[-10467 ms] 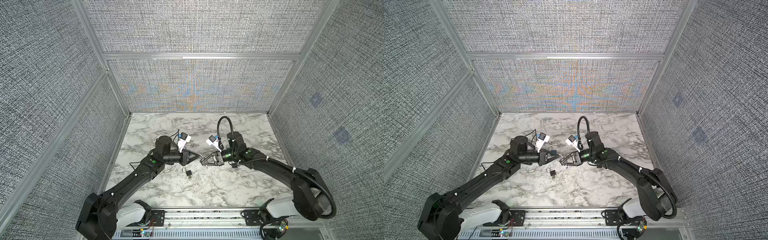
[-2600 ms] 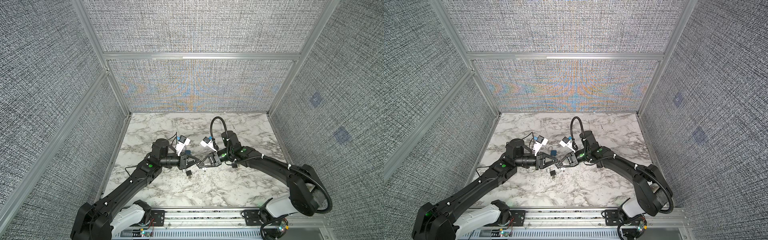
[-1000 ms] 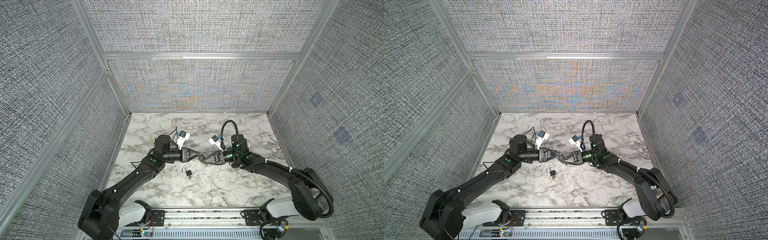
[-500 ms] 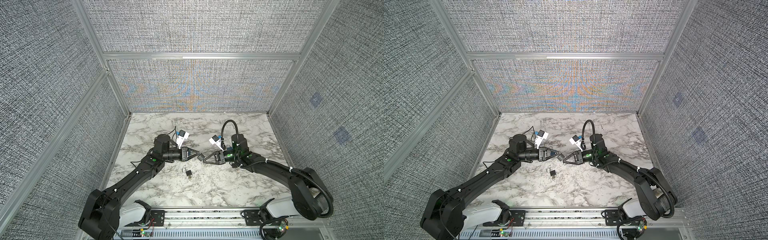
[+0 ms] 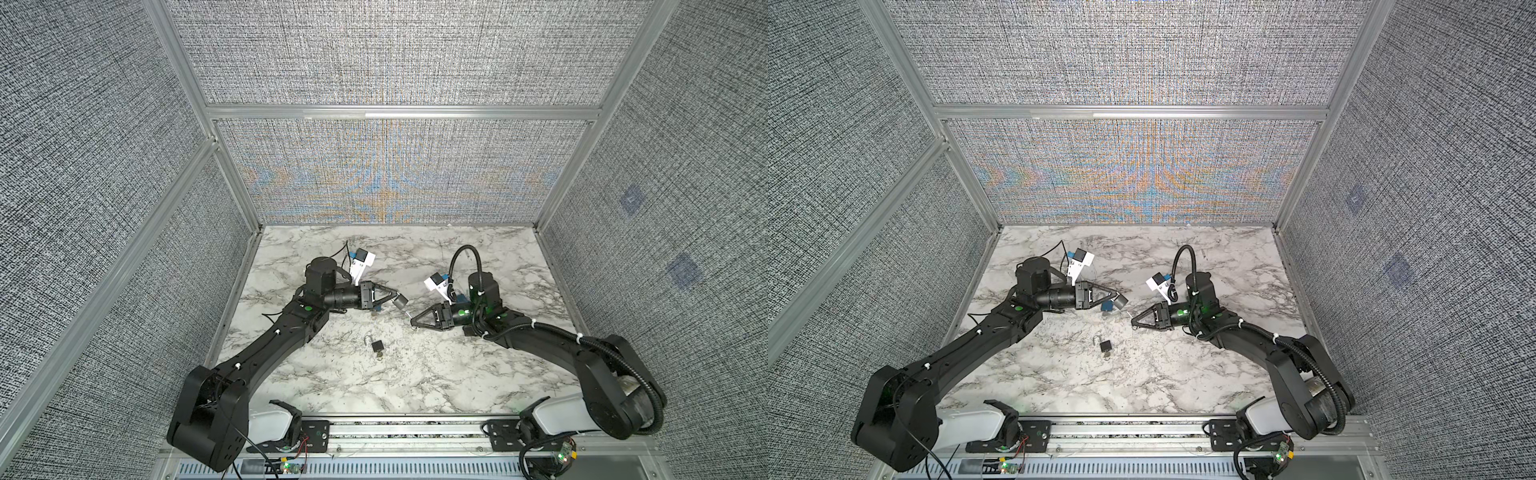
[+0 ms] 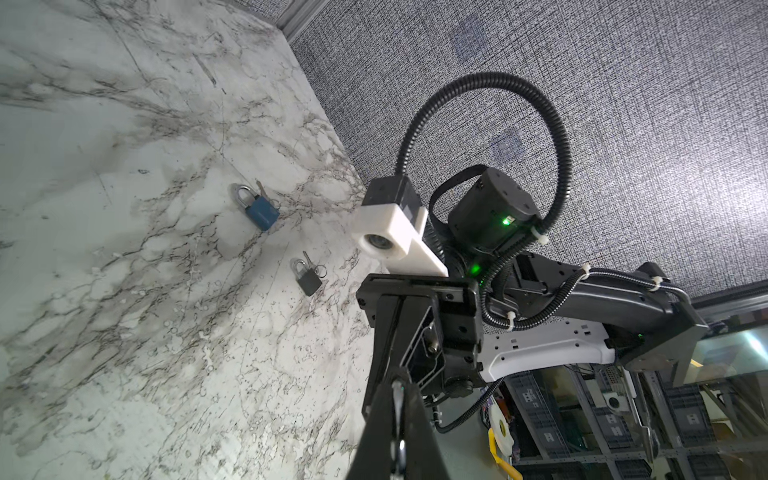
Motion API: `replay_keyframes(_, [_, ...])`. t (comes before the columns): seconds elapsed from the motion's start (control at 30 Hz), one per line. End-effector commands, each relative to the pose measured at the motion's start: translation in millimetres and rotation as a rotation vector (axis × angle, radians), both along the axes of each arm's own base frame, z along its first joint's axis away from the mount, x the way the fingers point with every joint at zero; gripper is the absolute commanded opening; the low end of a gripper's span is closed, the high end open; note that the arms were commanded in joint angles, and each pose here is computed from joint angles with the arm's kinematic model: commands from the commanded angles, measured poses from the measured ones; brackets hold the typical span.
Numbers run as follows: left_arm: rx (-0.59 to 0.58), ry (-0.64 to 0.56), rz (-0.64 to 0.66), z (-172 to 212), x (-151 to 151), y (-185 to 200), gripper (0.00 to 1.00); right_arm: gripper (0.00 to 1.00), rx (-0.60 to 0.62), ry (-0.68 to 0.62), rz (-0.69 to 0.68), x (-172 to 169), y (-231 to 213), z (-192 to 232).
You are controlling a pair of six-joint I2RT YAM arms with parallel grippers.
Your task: Lock with the key
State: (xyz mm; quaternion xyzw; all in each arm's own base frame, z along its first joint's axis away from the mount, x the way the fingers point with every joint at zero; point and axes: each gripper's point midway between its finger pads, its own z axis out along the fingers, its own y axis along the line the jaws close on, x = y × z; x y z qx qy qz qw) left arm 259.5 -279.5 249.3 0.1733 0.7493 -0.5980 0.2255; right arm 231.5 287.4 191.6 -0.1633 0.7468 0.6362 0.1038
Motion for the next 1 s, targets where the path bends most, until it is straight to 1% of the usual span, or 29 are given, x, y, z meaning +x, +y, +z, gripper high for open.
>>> replay_keyframes(0.0, [-0.004,-0.031,-0.025,0.8,1.8,-2.0,0.00,0.00,0.005,-0.006,-0.047,8.2,-11.1,2.9])
replay_keyframes(0.2, [0.101,0.035,-0.036,-37.7,17.0,-11.7,0.00,0.00,-0.099,-0.008,-0.249,36.3,-58.2,-10.3])
replay_keyframes(0.27, [0.131,0.052,-0.053,-49.3,22.0,-19.4,0.00,0.00,-0.168,-0.012,-0.318,44.7,-74.0,-17.0])
replay_keyframes(0.37, [0.164,0.070,-0.097,-64.9,28.7,-35.1,0.00,0.00,-0.237,-0.012,-0.390,52.6,-94.7,-21.2])
replay_keyframes(0.5, [0.231,0.088,-0.179,-86.8,35.4,-62.0,0.00,0.00,-0.269,0.008,-0.462,60.0,-116.9,-23.9])
replay_keyframes(0.57, [0.243,0.107,-0.224,-97.0,36.3,-74.3,0.00,0.00,-0.280,0.016,-0.493,63.1,-125.3,-25.2])
replay_keyframes(0.67, [0.254,0.117,-0.259,-108.1,42.7,-90.4,0.00,0.00,-0.315,0.009,-0.521,64.9,-132.7,-26.9])
replay_keyframes(0.77, [0.255,0.129,-0.290,-117.5,49.4,-103.3,0.00,0.00,-0.334,0.000,-0.523,63.1,-134.3,-28.1])
replay_keyframes(0.87, [0.285,0.169,-0.310,-138.7,57.1,-111.1,0.00,0.00,-0.339,-0.001,-0.521,62.7,-134.7,-29.3])
replay_keyframes(0.97, [0.308,0.188,-0.323,-152.1,63.7,-116.9,0.00,0.00,-0.340,-0.001,-0.519,63.8,-134.8,-30.0])
